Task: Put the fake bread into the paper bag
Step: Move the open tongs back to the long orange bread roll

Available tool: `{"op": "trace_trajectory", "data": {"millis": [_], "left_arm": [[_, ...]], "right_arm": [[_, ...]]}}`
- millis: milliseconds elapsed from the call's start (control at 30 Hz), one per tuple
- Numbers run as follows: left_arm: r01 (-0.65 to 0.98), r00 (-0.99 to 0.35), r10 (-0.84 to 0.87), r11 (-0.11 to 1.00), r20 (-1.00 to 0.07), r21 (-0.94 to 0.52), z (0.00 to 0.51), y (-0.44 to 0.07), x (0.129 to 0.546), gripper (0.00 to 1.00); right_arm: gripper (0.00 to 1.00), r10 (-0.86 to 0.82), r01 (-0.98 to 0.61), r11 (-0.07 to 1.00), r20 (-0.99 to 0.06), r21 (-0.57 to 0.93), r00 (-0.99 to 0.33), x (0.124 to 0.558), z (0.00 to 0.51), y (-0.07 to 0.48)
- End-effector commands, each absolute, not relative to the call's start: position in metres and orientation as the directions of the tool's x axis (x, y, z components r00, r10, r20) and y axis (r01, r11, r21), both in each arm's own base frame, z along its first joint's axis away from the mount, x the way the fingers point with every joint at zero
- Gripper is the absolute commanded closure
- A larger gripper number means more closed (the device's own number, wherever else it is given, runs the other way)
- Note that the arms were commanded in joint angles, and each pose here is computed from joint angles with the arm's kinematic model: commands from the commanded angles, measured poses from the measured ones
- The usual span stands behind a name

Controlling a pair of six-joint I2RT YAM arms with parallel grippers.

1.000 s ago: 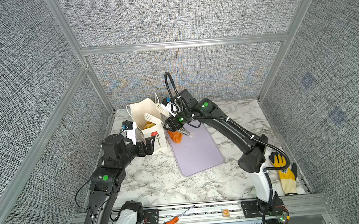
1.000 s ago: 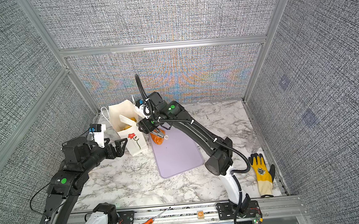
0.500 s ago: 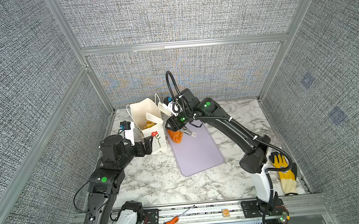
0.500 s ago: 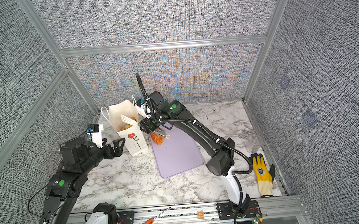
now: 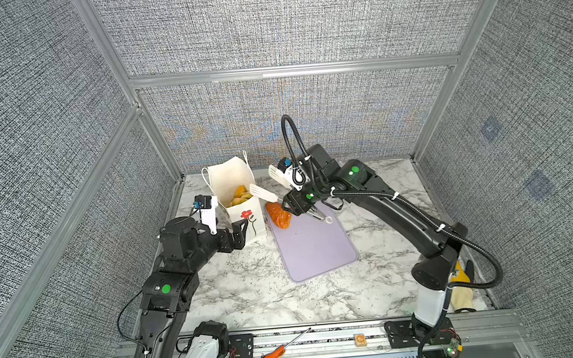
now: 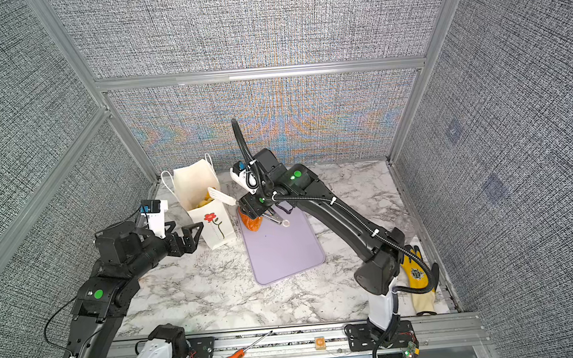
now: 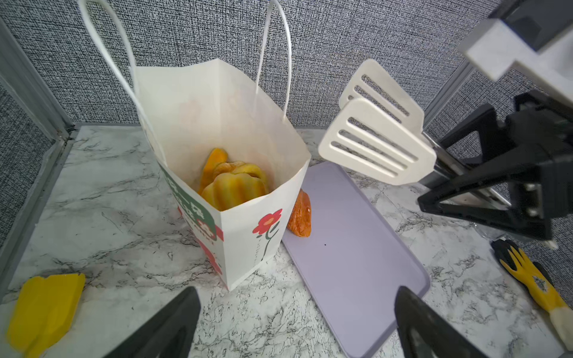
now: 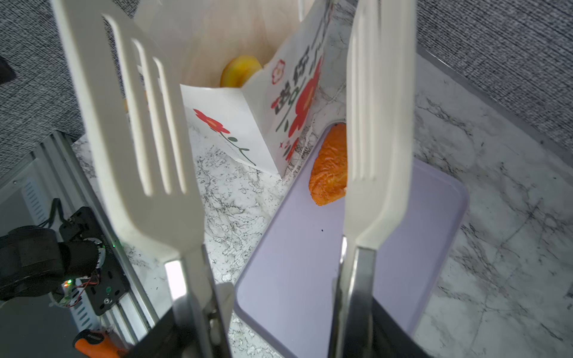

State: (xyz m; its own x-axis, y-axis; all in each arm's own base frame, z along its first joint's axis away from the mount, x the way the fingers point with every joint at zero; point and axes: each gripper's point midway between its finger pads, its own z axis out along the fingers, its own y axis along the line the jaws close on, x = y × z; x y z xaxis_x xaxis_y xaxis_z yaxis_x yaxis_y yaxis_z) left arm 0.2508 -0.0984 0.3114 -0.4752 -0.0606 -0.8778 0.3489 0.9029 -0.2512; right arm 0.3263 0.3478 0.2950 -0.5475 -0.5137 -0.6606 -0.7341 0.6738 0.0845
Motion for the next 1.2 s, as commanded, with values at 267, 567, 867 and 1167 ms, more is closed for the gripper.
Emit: {"op": "trace_trajectory", "data": {"millis": [267, 567, 867, 1167], "left_arm": [[0.387, -0.471, -0.09, 0.873, -0.877, -0.298, 0.308, -0.108, 0.247, 0.01], [0.386, -0.495, -0.11, 0.861, -0.862, -0.332, 0.295, -0.111, 0.242, 0.01], [0.382, -0.52, -0.121, 0.853, -0.846, -0.357, 0.282, -0.113, 0.24, 0.01], [0.377, -0.531, -0.122, 0.853, -0.839, -0.362, 0.275, -0.115, 0.241, 0.02]], "right_arm": [[0.34, -0.518, -0.637, 0.771, -0.559, 0.025, -0.648, 0.329, 0.226, 0.313], [0.37, -0.538, -0.599, 0.8, -0.414, 0.024, -0.735, 0.334, 0.153, 0.321], [0.38, -0.558, -0.585, 0.811, -0.337, -0.027, -0.758, 0.352, 0.107, 0.328], [0.42, -0.582, -0.59, 0.805, -0.282, -0.065, -0.763, 0.361, 0.08, 0.33]]}}
